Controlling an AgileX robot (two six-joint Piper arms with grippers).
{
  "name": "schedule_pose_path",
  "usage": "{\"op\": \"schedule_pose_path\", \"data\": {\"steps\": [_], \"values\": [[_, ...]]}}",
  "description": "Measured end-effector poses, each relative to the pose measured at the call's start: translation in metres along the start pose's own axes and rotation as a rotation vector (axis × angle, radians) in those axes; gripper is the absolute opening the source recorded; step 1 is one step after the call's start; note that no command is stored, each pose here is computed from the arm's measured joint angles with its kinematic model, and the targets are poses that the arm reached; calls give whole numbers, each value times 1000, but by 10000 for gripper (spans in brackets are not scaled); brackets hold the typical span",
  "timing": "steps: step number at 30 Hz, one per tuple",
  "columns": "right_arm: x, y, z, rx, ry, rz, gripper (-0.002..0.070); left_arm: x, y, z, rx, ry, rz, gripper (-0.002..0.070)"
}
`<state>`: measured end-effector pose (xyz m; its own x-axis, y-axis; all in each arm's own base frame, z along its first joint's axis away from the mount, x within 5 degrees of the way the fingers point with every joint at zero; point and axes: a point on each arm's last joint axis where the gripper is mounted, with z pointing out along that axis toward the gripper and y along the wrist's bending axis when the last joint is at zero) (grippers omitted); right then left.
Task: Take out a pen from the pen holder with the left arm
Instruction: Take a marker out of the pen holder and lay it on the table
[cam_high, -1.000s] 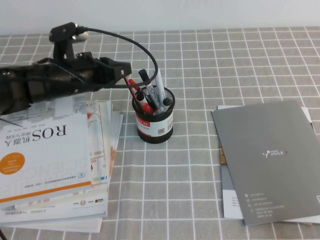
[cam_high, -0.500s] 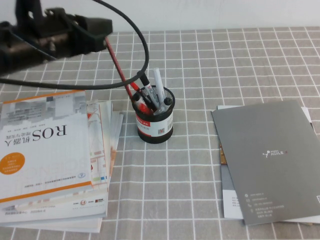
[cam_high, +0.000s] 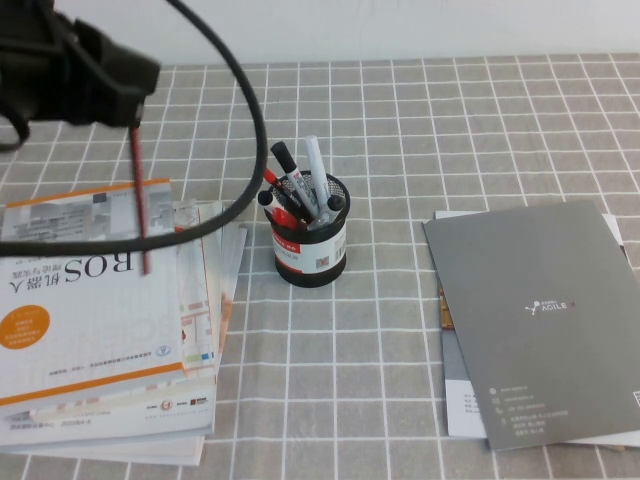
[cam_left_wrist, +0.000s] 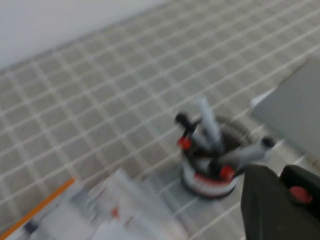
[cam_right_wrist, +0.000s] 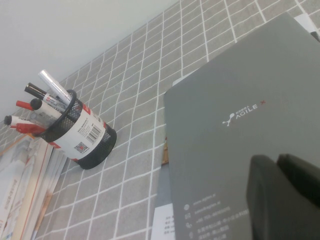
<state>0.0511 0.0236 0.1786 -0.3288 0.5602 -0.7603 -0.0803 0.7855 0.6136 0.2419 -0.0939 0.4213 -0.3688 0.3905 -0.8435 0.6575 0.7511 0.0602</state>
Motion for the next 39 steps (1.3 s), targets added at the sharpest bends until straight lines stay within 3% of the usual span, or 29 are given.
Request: {"op": "schedule_pose_path", "data": {"steps": [4, 10, 17, 24, 29, 39], "values": [[0, 0, 0, 0, 0, 0, -12, 7, -4, 1, -53, 118, 33, 21], [0, 0, 0, 0, 0, 0, -13, 3, -31, 7, 4, 140, 83, 21], [0, 0, 0, 0, 0, 0, -13, 21, -49, 19, 35, 387, 16, 21], [0, 0, 0, 0, 0, 0, -13, 33, -57, 59, 160, 522, -79, 21], [0, 0, 0, 0, 0, 0, -13, 43, -56, 97, 201, 581, -162, 20], [0, 0, 0, 1, 0, -2, -13, 72, -13, 160, 126, 609, -425, 20]]}}
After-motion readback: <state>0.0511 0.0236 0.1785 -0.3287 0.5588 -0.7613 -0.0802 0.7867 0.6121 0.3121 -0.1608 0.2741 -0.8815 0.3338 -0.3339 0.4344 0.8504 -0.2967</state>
